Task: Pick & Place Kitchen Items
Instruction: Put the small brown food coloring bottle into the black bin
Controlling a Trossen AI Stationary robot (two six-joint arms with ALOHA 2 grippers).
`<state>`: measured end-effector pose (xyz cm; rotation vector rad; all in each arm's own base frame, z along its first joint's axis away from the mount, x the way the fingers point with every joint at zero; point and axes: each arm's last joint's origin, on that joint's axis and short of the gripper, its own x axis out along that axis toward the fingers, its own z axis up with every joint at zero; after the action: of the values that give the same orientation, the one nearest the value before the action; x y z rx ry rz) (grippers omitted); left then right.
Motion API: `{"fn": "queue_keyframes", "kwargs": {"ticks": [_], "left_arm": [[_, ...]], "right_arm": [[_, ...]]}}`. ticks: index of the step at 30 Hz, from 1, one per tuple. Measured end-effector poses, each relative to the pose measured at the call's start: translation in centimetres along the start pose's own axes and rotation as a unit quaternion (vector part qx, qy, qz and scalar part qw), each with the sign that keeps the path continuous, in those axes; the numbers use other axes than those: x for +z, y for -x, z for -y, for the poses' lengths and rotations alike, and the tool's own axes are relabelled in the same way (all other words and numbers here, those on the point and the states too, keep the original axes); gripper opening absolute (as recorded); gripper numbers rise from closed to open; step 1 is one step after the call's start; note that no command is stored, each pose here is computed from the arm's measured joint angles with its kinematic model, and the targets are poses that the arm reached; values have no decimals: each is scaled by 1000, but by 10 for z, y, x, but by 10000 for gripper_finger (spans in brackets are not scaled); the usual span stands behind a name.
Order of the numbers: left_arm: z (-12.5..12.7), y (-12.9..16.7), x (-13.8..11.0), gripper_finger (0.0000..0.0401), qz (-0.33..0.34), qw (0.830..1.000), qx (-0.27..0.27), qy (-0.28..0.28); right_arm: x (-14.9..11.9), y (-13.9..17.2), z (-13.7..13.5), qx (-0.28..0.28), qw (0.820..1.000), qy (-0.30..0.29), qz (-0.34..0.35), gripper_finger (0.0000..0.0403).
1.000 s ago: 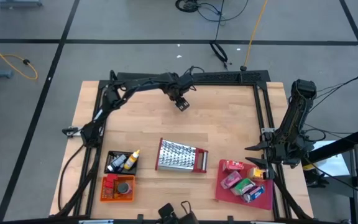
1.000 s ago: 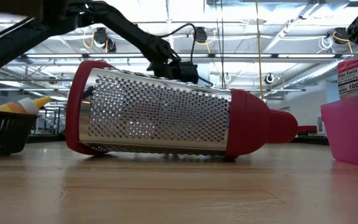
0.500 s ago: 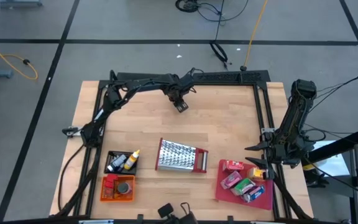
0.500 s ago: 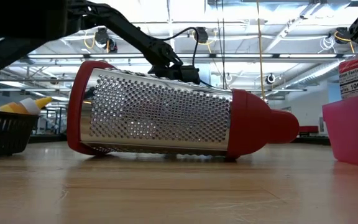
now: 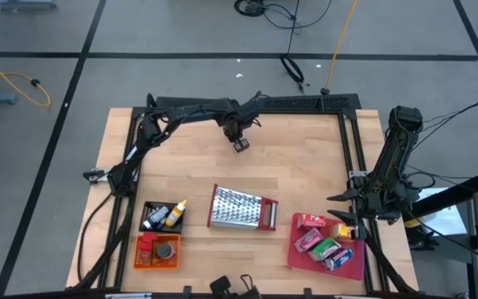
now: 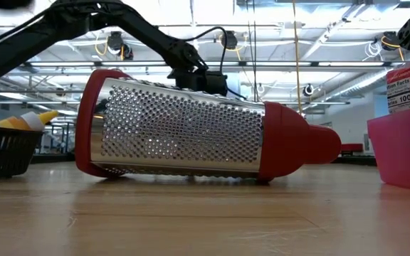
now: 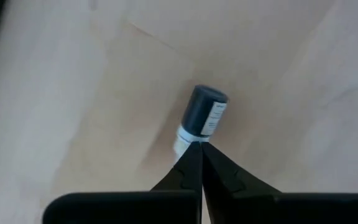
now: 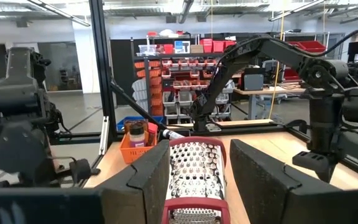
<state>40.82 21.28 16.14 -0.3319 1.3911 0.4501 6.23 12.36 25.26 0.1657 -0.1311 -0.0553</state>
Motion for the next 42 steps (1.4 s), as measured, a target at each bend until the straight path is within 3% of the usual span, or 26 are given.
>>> {"fn": "queue_keyframes", "kwargs": {"ticks": [7,10,13,17,24,29,34,42], "left_arm": [[12,25,2,5,40,999,1,-21],[15,22,3,21,45,999,4,-29],[15,21,2,47,41,999,-3,-33],[11,22,3,92,41,999,-23,13],[6,21,3,171,39,998,-35,41],[1,21,3,209,36,988,-39,146],[-3,21,3,224,28,961,-53,270],[0,5,5,225,6,931,-74,359]], "right_arm": [[-1,0,0,1,1000,1,-1,160],[-1,0,0,1,1000,-2,-1,160],[-1,0,0,2,1000,-2,0,160],[-1,0,0,2,1000,-2,0,160],[-1,0,0,2,1000,-2,0,160],[-1,0,0,2,1000,-2,0,160],[-1,0,0,2,1000,-1,0,160],[-1,0,0,2,1000,0,0,160]]}}
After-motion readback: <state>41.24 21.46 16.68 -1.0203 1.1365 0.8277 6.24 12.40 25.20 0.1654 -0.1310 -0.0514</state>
